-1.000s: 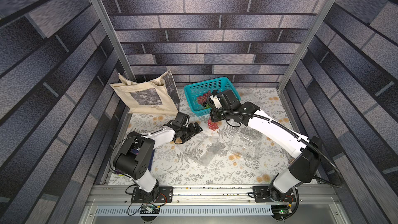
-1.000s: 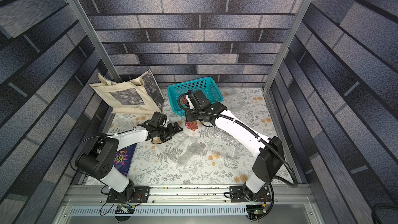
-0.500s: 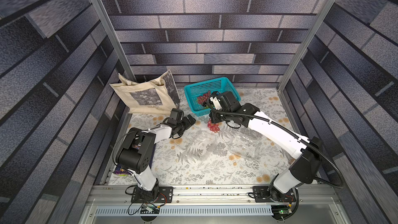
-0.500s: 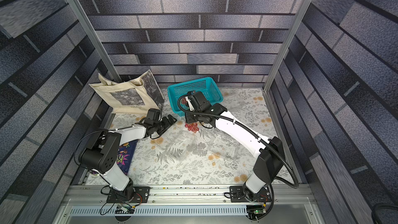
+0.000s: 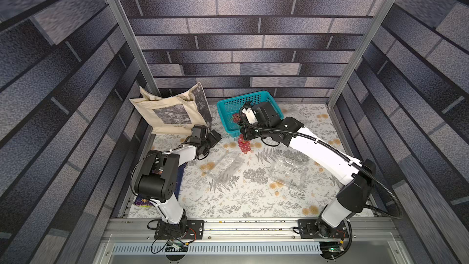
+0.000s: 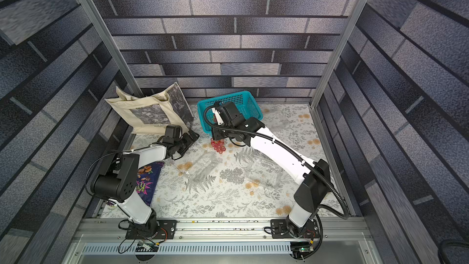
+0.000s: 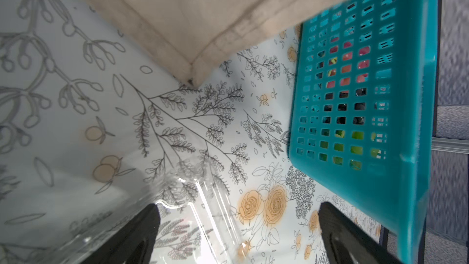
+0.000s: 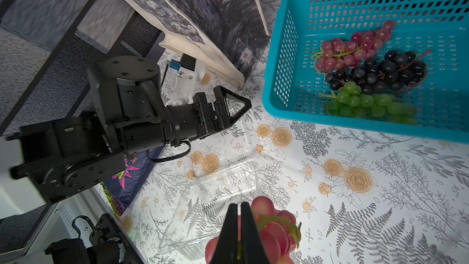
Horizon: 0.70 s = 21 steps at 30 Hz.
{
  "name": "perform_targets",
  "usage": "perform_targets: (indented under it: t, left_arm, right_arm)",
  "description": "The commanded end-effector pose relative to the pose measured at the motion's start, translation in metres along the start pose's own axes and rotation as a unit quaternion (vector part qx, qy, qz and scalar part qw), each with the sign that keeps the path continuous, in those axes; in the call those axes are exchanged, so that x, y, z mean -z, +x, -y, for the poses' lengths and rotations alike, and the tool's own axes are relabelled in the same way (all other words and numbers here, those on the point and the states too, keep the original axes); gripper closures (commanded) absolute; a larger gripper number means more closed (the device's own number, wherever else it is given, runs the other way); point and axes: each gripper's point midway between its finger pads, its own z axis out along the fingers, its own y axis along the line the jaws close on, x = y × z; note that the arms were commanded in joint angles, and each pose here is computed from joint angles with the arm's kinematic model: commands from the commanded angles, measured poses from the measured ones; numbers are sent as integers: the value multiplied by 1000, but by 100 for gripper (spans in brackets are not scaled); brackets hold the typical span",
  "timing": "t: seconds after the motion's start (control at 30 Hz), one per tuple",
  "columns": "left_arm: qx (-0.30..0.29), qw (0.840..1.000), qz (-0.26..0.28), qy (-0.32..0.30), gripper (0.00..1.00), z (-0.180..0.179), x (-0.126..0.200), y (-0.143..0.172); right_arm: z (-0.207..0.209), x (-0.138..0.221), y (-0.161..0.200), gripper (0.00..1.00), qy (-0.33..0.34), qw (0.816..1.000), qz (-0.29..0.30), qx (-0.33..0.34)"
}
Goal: Pack grapes into containers
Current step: Move the packing box to the center of the board, then place the grape into the packing box.
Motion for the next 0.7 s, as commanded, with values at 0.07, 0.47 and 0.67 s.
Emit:
perform_targets:
  t: [0.07,0.47,0.67]
  left_arm:
    - [-1,998,12,61,0,42,25,-15]
    - [51,995,61,55,0,8,112,-41]
    - [37,996,57,51,0,2,127,-31]
  right_arm:
    - [-38,0,1,100,-25,1000,-8,15]
    - [-84,-57,51,100,-58,996,-73,12]
    - [-62,-90,93,100,-33,993,-111,-9]
